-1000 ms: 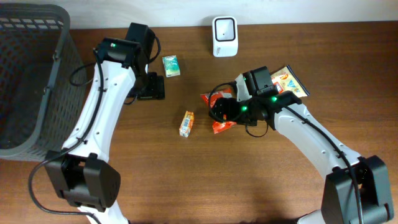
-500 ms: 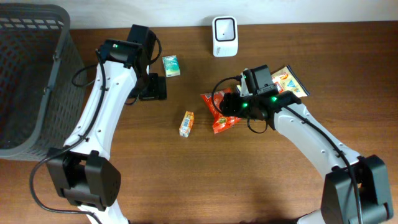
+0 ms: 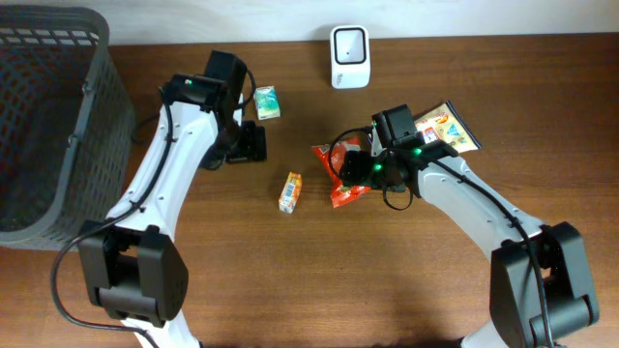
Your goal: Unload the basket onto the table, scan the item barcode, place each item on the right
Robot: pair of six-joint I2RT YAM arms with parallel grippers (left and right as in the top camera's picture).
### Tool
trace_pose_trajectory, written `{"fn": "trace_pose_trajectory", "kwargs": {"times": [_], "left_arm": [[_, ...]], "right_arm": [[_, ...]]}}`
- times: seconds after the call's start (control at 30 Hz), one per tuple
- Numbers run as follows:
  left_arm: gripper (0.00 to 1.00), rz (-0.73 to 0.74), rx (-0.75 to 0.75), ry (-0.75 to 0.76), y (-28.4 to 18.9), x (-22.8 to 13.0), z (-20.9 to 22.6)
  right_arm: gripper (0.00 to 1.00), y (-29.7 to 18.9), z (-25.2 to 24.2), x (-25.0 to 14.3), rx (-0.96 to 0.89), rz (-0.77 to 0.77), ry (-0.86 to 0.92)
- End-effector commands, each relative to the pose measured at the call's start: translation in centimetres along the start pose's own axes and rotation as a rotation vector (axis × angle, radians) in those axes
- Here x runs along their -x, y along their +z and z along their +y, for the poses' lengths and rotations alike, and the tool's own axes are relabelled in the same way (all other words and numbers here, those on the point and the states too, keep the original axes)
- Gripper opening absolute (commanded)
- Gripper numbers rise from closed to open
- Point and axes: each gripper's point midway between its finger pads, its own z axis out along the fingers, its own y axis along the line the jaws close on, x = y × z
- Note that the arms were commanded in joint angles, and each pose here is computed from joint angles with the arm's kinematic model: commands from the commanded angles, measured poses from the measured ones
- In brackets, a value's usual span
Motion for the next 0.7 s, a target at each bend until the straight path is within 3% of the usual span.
{"fn": "trace_pose_trajectory", "kwargs": {"times": [0.0,0.03,0.07,0.17,0.2,0.4,0.5,0.67], "left_arm": [[0.84,0.066,-0.035,0.01,2.3,-1.5,-0.7],[0.84,0.068,-0.035,0.013,2.5,-1.6,-0.8],[0.84,0.068,-0.035,0.016,2.7,-1.7,-0.9],[0.84,0.062,-0.038,0.023,3.3,-1.7,-1.2],[0.84,0.06,-0.039,0.025,3.4,-1.7,-1.3],[0.88,0.056,-0.039,0.025,3.4,-1.6,-1.3],[0.99,0.044,-0.042,0.025,3.4,-1.3,-1.4],[0.99,0.032,-0.023,0.025,3.4,-1.1,-1.0]], "right_arm": [[0.87,0.0,0.3,0.4,0.006,-0.008,-0.004],[0.84,0.1,0.3,0.4,0.006,-0.008,-0.003],[0.72,0.3,0.3,0.6,0.009,-0.012,0.007],[0.14,0.9,0.6,1.6,0.027,-0.046,0.05],[0.05,1.0,0.8,2.1,0.038,-0.066,0.044],[0.04,1.0,1.9,4.4,0.085,-0.158,0.028],[0.04,2.8,1.0,3.8,0.061,-0.123,0.065],[0.04,7.1,-1.4,1.2,0.001,-0.011,0.133]]}}
